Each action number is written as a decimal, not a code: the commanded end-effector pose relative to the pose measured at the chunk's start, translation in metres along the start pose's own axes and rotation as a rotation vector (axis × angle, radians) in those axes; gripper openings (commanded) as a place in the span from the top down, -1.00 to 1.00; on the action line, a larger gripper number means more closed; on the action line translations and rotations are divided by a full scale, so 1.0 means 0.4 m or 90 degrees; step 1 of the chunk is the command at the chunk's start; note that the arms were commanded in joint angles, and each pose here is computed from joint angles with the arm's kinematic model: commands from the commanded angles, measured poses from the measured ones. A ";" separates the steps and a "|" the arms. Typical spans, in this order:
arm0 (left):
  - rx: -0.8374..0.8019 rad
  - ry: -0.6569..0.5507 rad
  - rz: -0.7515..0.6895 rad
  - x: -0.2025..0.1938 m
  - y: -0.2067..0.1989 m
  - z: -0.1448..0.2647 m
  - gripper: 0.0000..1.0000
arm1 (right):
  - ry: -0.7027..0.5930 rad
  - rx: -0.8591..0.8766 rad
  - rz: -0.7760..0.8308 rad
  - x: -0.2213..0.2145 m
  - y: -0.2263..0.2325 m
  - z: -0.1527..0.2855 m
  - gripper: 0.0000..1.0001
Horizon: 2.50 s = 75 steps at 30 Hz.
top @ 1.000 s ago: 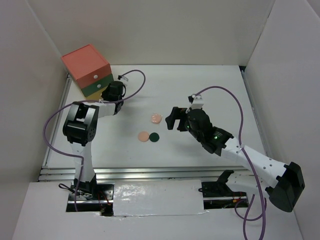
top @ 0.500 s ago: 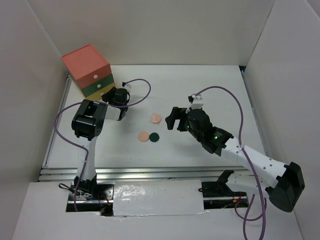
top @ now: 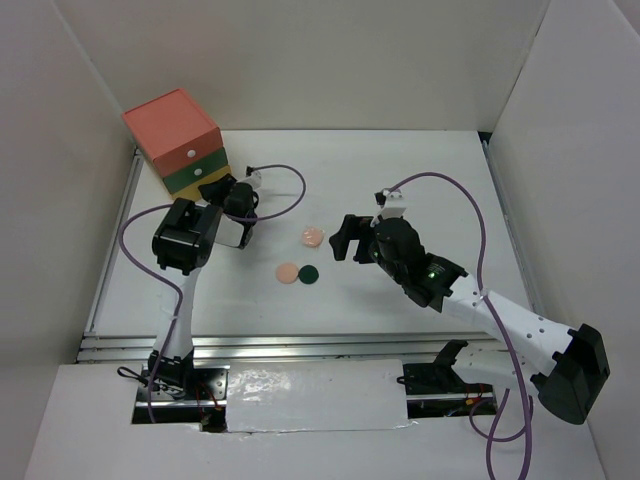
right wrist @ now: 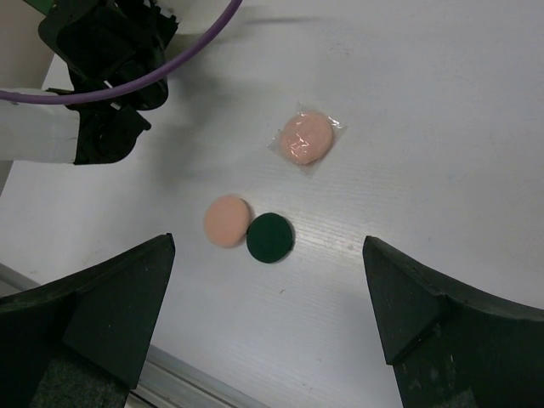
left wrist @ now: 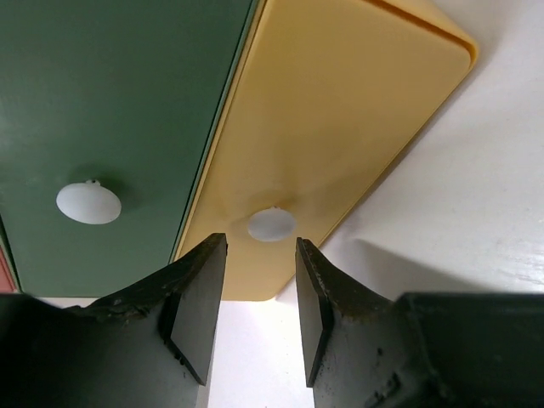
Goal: Organize the makeup
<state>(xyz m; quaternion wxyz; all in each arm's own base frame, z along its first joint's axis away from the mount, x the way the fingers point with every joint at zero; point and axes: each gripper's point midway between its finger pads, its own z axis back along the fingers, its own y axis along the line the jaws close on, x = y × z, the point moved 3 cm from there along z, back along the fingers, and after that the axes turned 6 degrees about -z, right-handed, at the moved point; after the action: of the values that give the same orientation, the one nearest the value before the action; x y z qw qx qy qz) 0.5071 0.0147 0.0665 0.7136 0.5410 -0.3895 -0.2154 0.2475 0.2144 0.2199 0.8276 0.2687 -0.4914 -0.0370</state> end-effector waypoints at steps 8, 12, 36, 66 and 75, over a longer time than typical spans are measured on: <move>0.033 -0.022 -0.006 0.030 -0.020 -0.023 0.02 | -0.044 0.042 -0.013 0.063 0.049 0.008 -1.00; 0.037 -0.023 -0.009 0.037 -0.021 -0.029 0.03 | -0.038 0.041 -0.011 0.058 0.049 0.002 -1.00; 0.032 -0.022 -0.006 0.041 -0.035 -0.019 0.84 | -0.037 0.041 -0.011 0.056 0.049 0.000 -1.00; -0.017 -0.034 -0.011 0.073 -0.070 0.210 1.00 | -0.072 0.051 -0.025 0.082 0.041 0.047 -1.00; -0.014 -0.037 -0.011 0.093 -0.075 0.257 0.71 | -0.069 0.059 -0.024 0.081 0.044 0.049 -1.00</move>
<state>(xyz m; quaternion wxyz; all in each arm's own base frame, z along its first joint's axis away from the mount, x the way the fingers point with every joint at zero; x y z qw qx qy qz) 0.4564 -0.0744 0.0537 0.6994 0.5451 -0.3820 -0.2604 0.2411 0.2117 0.2439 0.8063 0.2984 -0.5092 -0.0383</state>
